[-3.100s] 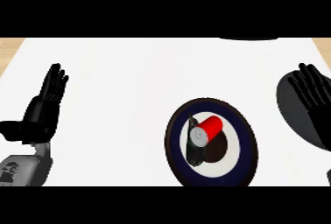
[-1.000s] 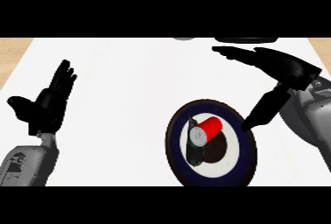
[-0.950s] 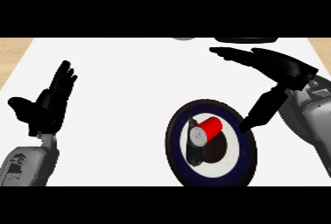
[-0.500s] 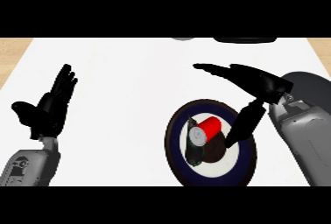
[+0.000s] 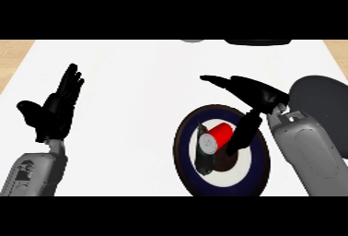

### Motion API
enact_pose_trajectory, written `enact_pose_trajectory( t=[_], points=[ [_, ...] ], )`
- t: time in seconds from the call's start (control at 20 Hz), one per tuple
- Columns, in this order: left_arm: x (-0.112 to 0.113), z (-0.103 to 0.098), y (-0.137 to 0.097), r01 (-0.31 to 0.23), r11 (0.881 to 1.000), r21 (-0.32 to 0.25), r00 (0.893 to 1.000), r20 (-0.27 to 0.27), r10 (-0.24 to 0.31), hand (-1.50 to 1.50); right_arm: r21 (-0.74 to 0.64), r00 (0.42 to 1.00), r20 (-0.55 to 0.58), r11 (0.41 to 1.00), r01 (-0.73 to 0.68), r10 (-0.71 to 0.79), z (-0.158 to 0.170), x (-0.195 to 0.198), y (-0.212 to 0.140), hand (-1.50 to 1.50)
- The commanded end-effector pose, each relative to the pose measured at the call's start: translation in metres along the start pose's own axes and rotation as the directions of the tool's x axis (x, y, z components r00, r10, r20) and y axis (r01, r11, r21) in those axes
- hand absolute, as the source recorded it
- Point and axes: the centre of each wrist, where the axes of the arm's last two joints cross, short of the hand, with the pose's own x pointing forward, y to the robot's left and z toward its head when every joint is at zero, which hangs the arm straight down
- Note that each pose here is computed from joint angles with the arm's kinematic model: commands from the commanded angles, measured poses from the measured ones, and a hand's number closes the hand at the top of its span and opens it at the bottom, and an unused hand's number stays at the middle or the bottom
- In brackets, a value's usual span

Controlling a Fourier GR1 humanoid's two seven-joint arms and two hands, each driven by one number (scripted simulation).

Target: Pick the eggplant from the plate and place it in the pan

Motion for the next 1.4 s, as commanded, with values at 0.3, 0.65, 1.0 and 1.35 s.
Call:
enact_pose_trajectory(
  t=[0.3,0.65,1.0,1.35],
  points=[
    [-0.008,0.001,0.0,-0.017,1.0,-0.008,1.0,0.0,0.017,0.0,0.126,1.0,0.008,0.992,-0.008,0.007,-0.019,-0.01,0.025,-1.5],
    [-0.001,0.002,0.004,0.003,1.0,-0.008,1.0,-0.012,-0.003,0.0,0.146,0.998,-0.002,0.987,-0.063,0.064,-0.034,-0.002,0.035,-1.5],
    [-0.005,0.011,0.015,-0.002,1.0,0.001,1.0,0.01,0.002,0.0,0.216,0.968,-0.08,0.952,-0.216,0.238,-0.045,-0.018,0.056,-1.5],
    [0.007,-0.001,0.036,0.004,1.0,0.012,1.0,0.009,-0.004,0.0,0.266,0.954,-0.1,0.931,-0.249,0.283,-0.045,-0.027,0.073,-1.5]
  ],
)
